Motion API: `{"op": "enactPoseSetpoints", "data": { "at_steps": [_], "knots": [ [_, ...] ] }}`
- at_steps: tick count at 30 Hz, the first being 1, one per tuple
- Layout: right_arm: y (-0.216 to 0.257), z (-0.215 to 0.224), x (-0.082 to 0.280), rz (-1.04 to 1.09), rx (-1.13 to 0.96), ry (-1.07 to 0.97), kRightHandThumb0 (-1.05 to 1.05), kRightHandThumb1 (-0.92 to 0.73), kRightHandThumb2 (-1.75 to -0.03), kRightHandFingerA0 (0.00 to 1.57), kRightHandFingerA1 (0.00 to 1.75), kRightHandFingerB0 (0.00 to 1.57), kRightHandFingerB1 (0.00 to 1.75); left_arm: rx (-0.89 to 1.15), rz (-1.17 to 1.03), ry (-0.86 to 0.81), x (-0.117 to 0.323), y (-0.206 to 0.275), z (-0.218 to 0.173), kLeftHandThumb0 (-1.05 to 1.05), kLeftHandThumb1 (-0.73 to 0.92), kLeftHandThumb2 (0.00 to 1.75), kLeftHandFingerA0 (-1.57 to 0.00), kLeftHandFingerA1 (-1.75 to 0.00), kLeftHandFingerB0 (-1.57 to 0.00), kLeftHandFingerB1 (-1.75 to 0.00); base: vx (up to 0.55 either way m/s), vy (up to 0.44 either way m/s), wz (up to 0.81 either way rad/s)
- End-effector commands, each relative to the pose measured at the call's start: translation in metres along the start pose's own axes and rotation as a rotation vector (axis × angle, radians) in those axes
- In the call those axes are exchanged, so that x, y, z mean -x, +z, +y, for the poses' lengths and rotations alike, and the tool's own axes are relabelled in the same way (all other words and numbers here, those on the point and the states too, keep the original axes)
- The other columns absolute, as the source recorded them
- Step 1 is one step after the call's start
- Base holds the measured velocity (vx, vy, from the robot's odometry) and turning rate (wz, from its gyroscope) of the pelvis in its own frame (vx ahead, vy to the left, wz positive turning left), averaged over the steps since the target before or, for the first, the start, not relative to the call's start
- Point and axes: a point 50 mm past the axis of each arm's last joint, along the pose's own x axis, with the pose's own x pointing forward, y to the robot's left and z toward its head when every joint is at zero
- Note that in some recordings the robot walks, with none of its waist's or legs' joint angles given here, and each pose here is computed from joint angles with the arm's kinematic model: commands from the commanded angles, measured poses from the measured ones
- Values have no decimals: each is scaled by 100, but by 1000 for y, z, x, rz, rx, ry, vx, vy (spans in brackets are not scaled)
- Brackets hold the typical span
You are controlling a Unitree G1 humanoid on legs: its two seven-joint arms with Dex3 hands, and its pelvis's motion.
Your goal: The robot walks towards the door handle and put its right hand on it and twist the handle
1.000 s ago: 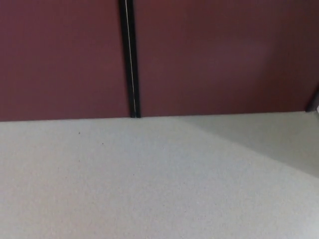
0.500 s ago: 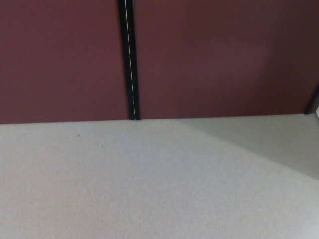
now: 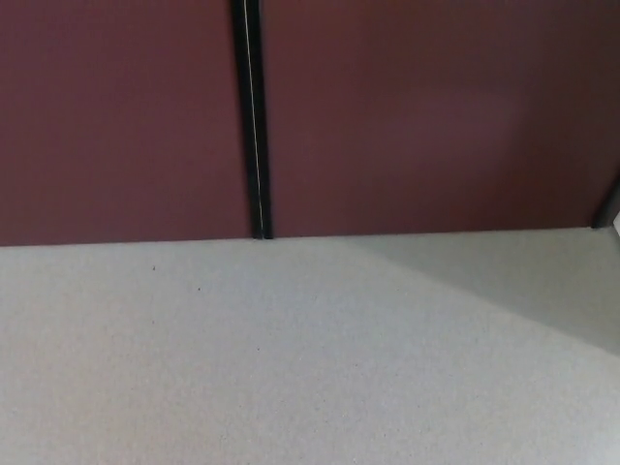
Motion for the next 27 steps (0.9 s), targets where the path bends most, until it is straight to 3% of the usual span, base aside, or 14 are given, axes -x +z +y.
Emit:
{"op": "enactPoseSetpoints", "data": {
  "at_steps": [1, 14, 27],
  "knots": [
    [-5, 1, 2, 10, 26, 20, -15, -62, -58, 70, 52, 46, 39, -46, -5, -11, 2, -4, 0, -25, 63, 59, -66, -48, -47, -39, 0, 0, 0],
    [4, 2, -2, -8, 53, 34, -17, -62, -58, 71, 53, 47, 40, -23, -18, -11, 0, 2, 2, -25, 63, 59, -67, -49, -48, -40, 35, -22, 2],
    [4, 6, -1, 4, 57, 50, -20, -63, -58, 69, 52, 49, 40, -17, -25, -12, 1, 2, 3, -26, 62, 59, -71, -50, -48, -40, 166, 165, 1]
  ]
}}
